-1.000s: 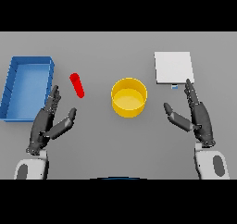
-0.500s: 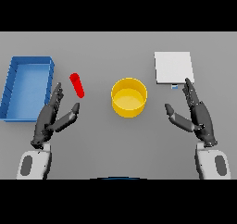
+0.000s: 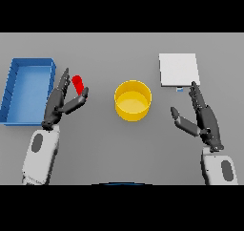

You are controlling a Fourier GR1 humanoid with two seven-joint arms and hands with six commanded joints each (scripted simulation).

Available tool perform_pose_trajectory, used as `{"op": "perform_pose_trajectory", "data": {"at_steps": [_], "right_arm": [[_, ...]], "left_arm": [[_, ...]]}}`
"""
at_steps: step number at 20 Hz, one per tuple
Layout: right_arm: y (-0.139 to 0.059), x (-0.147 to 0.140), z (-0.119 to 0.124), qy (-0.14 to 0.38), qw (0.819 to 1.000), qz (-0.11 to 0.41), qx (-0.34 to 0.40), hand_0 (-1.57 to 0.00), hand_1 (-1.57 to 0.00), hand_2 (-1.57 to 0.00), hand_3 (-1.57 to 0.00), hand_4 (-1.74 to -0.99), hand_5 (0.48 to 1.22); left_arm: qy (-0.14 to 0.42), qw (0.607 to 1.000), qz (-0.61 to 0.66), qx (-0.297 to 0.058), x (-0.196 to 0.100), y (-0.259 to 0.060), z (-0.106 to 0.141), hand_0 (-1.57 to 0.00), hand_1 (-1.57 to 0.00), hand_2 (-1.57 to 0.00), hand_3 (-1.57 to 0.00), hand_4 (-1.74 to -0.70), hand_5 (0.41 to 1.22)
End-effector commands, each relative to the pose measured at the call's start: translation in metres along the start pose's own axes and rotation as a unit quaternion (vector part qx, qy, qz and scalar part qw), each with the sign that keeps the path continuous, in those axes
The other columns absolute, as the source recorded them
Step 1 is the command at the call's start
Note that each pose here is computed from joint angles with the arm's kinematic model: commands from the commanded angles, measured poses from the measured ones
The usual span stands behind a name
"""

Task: Pick up the red beaker and tilt it to pour out 1 green nut into yellow bowl. Pick up the yellow bowl and place it on the metallic measuring scale.

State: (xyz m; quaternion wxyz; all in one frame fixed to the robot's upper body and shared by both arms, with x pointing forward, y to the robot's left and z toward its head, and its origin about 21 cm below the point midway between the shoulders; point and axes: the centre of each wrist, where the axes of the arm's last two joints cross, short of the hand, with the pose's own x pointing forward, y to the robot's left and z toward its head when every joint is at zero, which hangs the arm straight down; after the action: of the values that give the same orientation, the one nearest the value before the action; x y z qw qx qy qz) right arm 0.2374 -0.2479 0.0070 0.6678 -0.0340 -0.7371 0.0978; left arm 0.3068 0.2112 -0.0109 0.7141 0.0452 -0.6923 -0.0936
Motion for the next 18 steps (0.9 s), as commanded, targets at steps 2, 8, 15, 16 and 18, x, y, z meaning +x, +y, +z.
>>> {"op": "perform_pose_trajectory", "data": {"at_steps": [2, 8, 15, 16, 18], "right_arm": [[-0.001, 0.001, -0.002, 0.004, 1.0, 0.002, -0.005, 0.0, 0.0, 0.0, 0.0, -1.301, 0.631], [-0.001, 0.001, -0.007, 0.01, 1.0, 0.011, -0.007, 0.0, 0.0, 0.0, 0.0, -1.3, 0.642], [-0.004, 0.0, -0.003, 0.011, 1.0, 0.008, -0.009, 0.0, 0.0, 0.0, 0.0, -1.294, 0.645], [-0.001, 0.0, -0.001, 0.009, 1.0, 0.007, -0.005, 0.0, 0.0, 0.0, 0.0, -1.292, 0.645], [-0.001, 0.001, -0.003, 0.014, 1.0, 0.007, -0.01, 0.0, 0.0, 0.0, 0.0, -1.29, 0.646]], "left_arm": [[0.0, 1.0, -0.008, -0.001, -0.001, -0.003, -0.011, 0.0, 0.0, 0.0, 0.0, -1.23, 0.635], [-0.004, 1.0, -0.026, 0.0, -0.004, -0.012, -0.035, 0.0, 0.0, 0.0, 0.0, -1.26, 0.668], [-0.011, 1.0, 0.005, 0.011, -0.011, -0.029, -0.046, -0.34, -0.31, -0.32, -0.24, -1.39, 0.765], [-0.016, 1.0, 0.02, 0.016, -0.01, -0.029, -0.048, -0.58, -0.56, -0.55, -0.42, -1.42, 0.786], [-0.02, 0.999, 0.032, 0.024, -0.013, -0.03, -0.049, -0.94, -0.92, -0.92, -0.83, -1.42, 0.943]]}}
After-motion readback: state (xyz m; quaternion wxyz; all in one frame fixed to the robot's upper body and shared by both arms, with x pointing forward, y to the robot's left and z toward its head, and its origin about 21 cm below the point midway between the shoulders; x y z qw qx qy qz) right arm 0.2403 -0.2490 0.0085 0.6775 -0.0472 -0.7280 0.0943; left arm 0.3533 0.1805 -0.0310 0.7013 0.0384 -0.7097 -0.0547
